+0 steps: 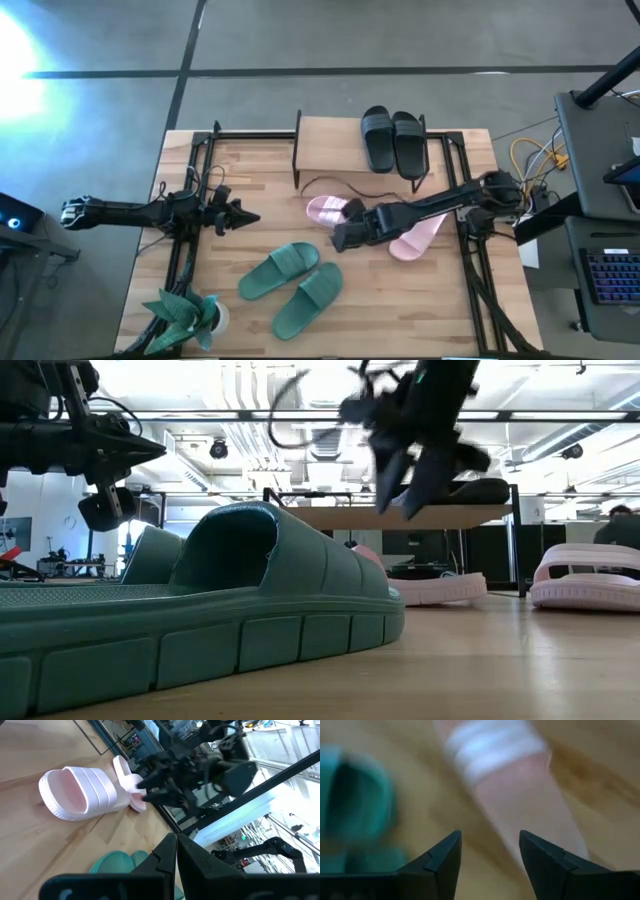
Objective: Pick and place slides into the shelf
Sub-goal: Move the right pink slipper to the bottom of the other pink slipper
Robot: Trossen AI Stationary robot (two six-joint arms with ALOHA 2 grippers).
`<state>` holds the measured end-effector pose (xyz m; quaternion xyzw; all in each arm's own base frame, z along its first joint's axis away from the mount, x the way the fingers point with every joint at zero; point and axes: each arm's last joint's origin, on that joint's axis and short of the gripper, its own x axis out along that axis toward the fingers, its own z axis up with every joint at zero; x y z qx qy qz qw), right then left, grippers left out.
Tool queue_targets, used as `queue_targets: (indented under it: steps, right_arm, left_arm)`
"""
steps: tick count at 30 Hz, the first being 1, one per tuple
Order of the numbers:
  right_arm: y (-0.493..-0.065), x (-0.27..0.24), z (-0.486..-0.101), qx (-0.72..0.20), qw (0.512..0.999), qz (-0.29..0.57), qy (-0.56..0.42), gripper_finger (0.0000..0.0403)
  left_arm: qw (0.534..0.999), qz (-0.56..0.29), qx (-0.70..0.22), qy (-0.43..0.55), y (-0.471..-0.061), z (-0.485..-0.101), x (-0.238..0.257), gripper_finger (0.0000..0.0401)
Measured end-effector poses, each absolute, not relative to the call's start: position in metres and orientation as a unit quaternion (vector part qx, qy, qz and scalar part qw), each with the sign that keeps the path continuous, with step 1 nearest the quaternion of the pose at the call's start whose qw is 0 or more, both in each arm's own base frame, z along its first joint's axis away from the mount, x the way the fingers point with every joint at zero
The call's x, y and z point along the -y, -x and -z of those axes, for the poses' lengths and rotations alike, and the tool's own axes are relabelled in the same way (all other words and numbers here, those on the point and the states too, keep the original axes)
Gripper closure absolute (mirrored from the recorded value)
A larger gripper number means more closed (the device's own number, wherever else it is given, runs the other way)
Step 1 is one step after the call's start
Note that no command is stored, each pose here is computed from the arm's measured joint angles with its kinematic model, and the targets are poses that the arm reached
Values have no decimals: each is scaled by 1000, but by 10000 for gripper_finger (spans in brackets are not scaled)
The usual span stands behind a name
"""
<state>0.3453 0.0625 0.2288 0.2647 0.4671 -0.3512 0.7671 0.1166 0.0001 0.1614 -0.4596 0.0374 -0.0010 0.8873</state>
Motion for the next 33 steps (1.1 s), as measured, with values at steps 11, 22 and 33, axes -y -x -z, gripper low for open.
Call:
queue_targets:
  steps: [11, 22, 33]
  right_arm:
    - [-269, -49, -250, -643, 620, 349, -284, 238]
    - [-180, -15, -239, -572, 634, 365, -371, 227]
    - [-152, 0, -203, -574, 654, 314, -379, 202]
  left_arm:
    - [887, 0, -39, 460, -117, -161, 0, 401]
    - [887, -4, -46, 460, -118, -159, 0, 401]
    - [884, -10, -58, 464, -119, -157, 0, 401]
